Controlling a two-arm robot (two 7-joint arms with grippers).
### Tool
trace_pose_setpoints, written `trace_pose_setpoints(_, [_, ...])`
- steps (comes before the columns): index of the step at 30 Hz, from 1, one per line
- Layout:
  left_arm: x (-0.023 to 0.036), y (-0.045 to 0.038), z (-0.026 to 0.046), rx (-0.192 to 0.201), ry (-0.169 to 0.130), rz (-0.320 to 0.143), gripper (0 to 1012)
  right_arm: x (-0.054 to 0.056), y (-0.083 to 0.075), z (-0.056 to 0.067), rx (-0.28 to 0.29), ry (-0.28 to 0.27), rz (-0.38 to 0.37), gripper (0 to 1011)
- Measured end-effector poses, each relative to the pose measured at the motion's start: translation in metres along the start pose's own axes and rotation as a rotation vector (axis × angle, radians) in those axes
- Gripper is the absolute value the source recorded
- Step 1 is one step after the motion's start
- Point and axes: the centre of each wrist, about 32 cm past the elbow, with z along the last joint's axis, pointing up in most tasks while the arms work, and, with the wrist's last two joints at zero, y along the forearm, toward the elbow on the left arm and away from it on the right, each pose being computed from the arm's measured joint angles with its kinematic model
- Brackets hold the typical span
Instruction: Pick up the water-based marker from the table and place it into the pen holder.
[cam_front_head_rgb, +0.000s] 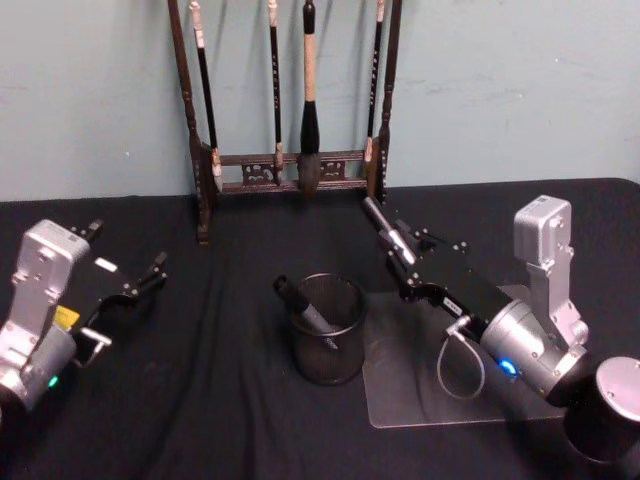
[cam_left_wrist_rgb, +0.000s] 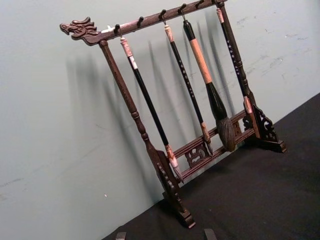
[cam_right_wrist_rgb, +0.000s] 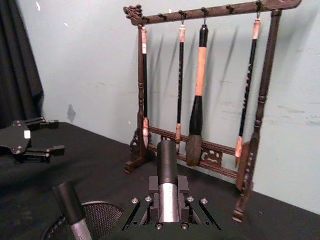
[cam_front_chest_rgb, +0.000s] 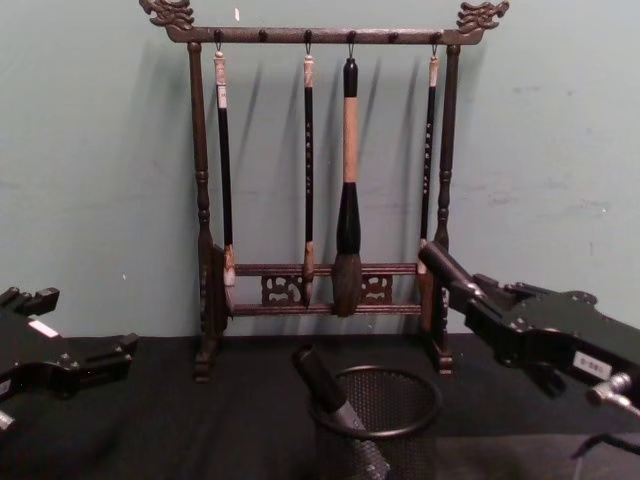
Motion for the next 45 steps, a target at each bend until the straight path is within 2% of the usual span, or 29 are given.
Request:
trace_pose_setpoints(14, [0.0, 0.0, 0.0, 0.0, 0.0, 0.0, 1009, -0.004, 0.019, -0.003, 0.068, 0.002, 0.046, 215])
trace_pose_setpoints(35, [0.0, 0.0, 0.0, 0.0, 0.0, 0.0, 1009, -0.022, 0.038, -0.004, 0.069, -0.027, 0.142, 215])
trace_pose_setpoints(45, [0.0, 0.0, 0.0, 0.0, 0.0, 0.0, 1009, -0.026, 0.042, -0.006, 0.06, -0.031, 0.162, 215])
